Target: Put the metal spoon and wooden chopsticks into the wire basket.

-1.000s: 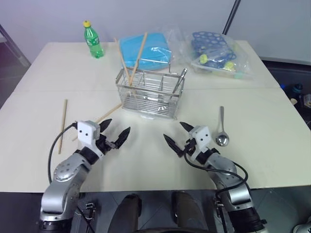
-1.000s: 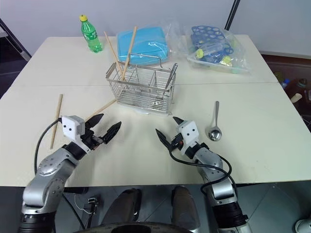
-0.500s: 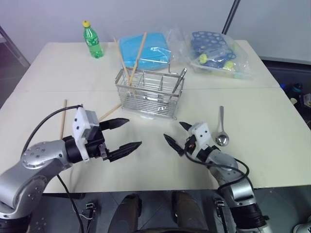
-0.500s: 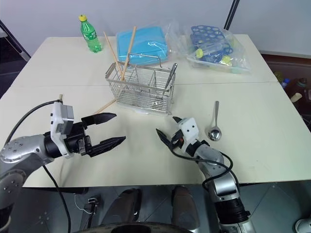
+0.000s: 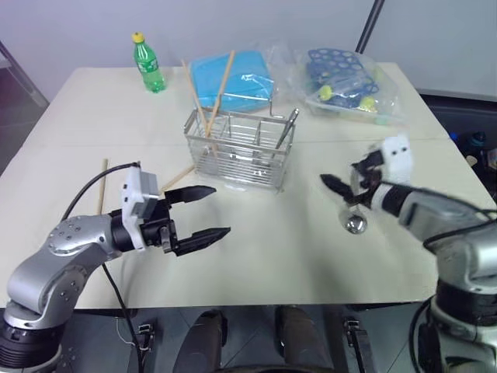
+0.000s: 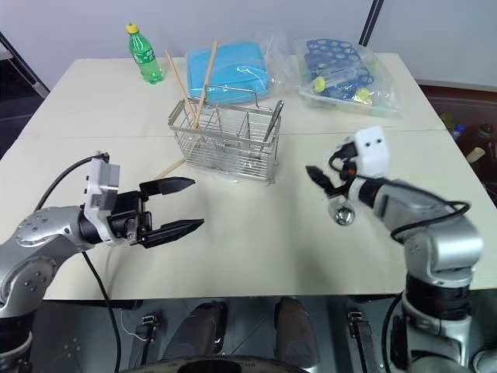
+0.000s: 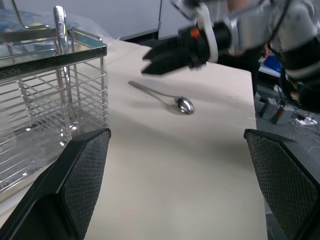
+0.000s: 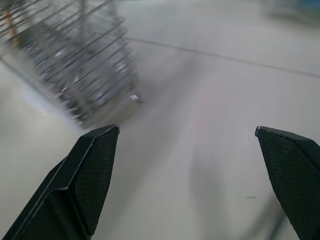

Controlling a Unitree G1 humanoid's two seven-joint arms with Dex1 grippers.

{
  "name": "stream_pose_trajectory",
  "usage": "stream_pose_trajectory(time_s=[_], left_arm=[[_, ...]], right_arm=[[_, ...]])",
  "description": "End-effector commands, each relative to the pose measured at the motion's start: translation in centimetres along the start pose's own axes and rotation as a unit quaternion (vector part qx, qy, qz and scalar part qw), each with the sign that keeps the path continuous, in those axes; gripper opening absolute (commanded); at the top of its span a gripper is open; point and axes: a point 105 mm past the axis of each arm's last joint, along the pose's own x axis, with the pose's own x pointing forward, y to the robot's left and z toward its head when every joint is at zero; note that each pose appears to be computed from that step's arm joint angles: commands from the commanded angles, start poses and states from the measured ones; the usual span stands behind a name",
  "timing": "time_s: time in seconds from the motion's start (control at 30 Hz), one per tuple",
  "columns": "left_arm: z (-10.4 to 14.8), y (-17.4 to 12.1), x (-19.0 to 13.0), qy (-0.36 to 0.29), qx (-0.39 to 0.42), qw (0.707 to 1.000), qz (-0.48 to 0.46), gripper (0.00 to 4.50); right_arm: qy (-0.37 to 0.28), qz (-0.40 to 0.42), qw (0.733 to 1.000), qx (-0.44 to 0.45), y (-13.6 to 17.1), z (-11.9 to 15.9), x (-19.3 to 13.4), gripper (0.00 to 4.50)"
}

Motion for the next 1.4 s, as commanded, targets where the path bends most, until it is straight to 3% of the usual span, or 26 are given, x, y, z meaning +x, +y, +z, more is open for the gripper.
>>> stream_pose_trajectory(time_s=[0.03, 0.2, 0.37, 0.93, 1.4], left_arm=[[0.1, -0.5, 0.4, -0.013, 0.018, 1.000, -0.007, 4.49], [-0.2, -1.0, 1.4, -0.029, 0.018, 0.999, -0.003, 4.49], [-0.4, -1.6, 2.2, -0.040, 0.014, 0.999, 0.003, 4.49], [-0.6, -1.4, 3.5, -0.061, 0.005, 0.998, 0.020, 4.49], [-0.8, -1.7, 4.1, -0.072, 0.000, 0.997, 0.019, 4.49]], right_arm=[[0.030, -0.027, 0.999, 0.015, -2.1, 0.0, -0.5, 4.50], [0.079, -0.083, 0.993, 0.032, -5.7, -1.1, -0.9, 4.50], [0.116, -0.102, 0.987, 0.043, -7.3, -1.8, -1.0, 4.50], [0.217, -0.100, 0.967, 0.087, -6.3, -4.9, 2.3, 4.50], [0.246, -0.110, 0.957, 0.107, -4.0, -6.4, 3.4, 4.50]])
